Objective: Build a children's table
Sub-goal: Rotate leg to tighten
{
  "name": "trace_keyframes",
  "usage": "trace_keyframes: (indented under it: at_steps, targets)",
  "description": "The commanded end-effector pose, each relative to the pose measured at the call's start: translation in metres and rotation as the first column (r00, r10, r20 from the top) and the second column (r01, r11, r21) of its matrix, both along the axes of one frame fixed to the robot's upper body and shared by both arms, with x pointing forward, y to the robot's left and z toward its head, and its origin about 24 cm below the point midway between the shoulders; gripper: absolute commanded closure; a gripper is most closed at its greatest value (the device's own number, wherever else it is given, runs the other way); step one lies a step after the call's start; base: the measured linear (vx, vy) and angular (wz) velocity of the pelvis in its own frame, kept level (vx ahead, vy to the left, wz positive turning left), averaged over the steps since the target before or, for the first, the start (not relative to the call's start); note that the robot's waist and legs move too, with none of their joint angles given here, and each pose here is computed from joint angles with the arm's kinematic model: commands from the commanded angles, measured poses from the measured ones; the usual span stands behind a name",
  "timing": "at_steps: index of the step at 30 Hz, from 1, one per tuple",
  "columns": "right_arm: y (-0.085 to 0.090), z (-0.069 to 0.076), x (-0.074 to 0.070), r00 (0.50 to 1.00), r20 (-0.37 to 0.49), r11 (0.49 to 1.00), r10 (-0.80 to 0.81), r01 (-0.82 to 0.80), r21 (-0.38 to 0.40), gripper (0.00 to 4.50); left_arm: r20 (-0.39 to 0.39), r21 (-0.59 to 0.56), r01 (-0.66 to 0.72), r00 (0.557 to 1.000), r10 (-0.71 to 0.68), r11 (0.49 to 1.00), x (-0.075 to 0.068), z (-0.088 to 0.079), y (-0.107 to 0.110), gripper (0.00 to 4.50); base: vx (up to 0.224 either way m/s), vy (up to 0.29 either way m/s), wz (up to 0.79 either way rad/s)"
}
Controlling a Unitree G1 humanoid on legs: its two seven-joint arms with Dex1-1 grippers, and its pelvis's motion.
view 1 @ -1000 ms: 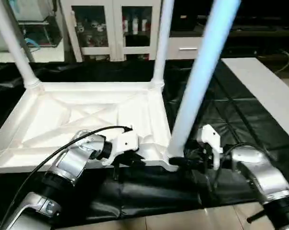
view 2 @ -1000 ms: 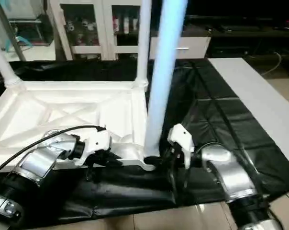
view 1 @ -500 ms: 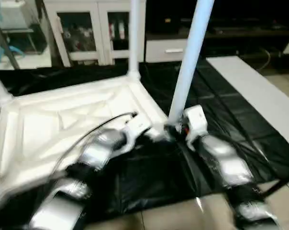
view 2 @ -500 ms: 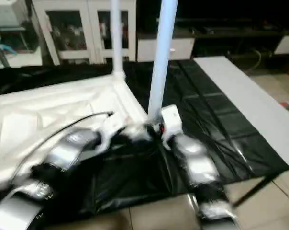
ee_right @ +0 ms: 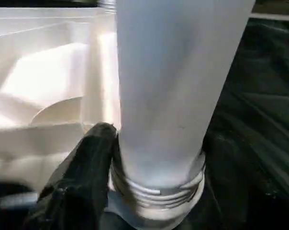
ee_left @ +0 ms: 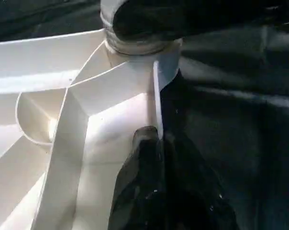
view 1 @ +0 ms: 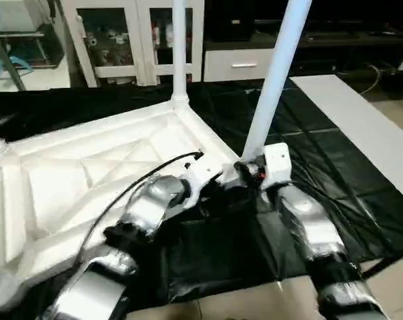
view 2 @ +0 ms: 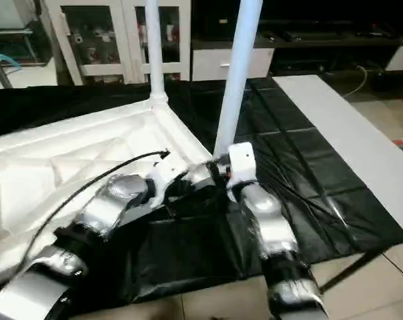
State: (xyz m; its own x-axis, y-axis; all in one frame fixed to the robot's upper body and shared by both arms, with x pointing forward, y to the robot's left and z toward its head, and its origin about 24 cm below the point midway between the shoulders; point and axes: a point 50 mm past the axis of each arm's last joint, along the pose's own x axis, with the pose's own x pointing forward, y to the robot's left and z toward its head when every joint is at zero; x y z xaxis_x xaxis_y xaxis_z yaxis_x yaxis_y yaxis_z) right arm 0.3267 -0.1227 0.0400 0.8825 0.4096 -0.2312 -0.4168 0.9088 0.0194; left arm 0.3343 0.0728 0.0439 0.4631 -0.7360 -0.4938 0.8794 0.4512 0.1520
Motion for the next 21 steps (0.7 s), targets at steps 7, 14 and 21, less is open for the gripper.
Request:
trace_keyframes:
  at_steps: [7,14,21]
  targets:
    - [-0.029,0.019,-0.028,0.899,-0.008,0.893,0.438,-0.436,-0.113,0.78,-0.068,-0.058,0.466,0.881,-0.469,0.883,-0.041,0.001,0.012,4.50,0.026,-0.034,0.02]
    - [-0.056,0.016,-0.060,0.753,-0.115,0.751,0.648,-0.657,-0.068,0.78,-0.105,-0.085,0.561,0.817,-0.567,0.823,-0.051,0.007,0.020,4.50,0.010,-0.004,0.01]
    - [-0.057,0.014,-0.061,0.732,-0.130,0.730,0.669,-0.680,-0.071,0.78,-0.087,-0.078,0.561,0.820,-0.566,0.824,-0.049,0.008,0.021,4.50,0.000,0.000,0.00]
